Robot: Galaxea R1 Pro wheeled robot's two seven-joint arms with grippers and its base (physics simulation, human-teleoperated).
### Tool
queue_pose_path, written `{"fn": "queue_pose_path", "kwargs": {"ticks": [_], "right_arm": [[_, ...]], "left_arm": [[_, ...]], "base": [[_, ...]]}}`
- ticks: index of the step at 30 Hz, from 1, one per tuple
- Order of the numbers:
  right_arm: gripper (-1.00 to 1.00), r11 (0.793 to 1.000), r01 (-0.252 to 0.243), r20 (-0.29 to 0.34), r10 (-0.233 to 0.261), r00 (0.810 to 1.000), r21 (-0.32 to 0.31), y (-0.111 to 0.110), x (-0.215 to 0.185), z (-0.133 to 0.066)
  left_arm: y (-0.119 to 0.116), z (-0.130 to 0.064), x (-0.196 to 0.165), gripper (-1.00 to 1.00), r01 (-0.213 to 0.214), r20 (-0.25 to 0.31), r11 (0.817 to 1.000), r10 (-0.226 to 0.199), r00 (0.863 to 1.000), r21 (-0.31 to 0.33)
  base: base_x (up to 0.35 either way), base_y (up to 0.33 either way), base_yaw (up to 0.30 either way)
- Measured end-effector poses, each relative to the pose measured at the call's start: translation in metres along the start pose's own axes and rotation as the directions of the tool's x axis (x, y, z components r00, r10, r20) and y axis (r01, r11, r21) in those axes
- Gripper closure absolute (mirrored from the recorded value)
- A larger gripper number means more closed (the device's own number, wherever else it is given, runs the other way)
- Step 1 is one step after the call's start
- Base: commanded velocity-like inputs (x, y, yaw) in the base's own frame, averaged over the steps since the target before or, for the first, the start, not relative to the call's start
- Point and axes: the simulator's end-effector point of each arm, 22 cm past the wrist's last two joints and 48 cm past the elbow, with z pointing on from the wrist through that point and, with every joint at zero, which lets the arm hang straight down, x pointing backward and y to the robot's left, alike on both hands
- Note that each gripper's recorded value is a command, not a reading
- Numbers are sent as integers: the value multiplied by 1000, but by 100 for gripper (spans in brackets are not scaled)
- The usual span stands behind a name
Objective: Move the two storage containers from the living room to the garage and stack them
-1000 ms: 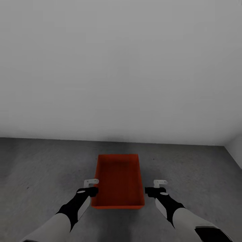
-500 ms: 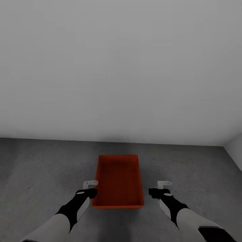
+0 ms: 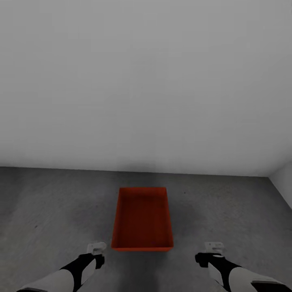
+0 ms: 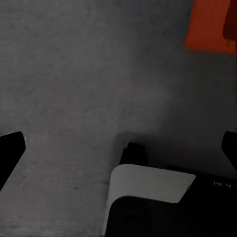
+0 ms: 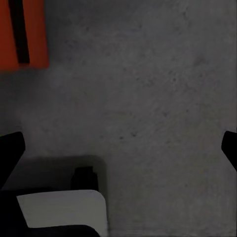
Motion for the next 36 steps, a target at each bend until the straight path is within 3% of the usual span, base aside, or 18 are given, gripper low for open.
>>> {"fn": "queue_pose_path", "kwargs": {"ticks": [5,16,21,26,36], "right_arm": [[-100,1000,13,-78,-12,997,0,-2,62,-6],[-100,999,41,-221,-43,974,-11,-2,188,-35],[-100,999,41,-213,-44,976,-17,0,196,-41],[-100,999,33,-191,-38,981,-29,10,193,-46],[-100,999,35,-215,-42,976,-38,12,216,-60]], "left_arm": [[43,3,27,-100,61,-39,997,-64,997,-55],[57,-6,35,-100,80,-41,994,-83,996,-69],[60,-10,51,-100,72,-59,995,-76,995,-73],[66,-13,91,-100,59,-100,995,-67,993,-83],[69,-21,101,-100,67,-80,994,-74,994,-84]], "base": [[0,0,0],[0,0,0],[0,0,0],[0,0,0],[0,0,0]]}}
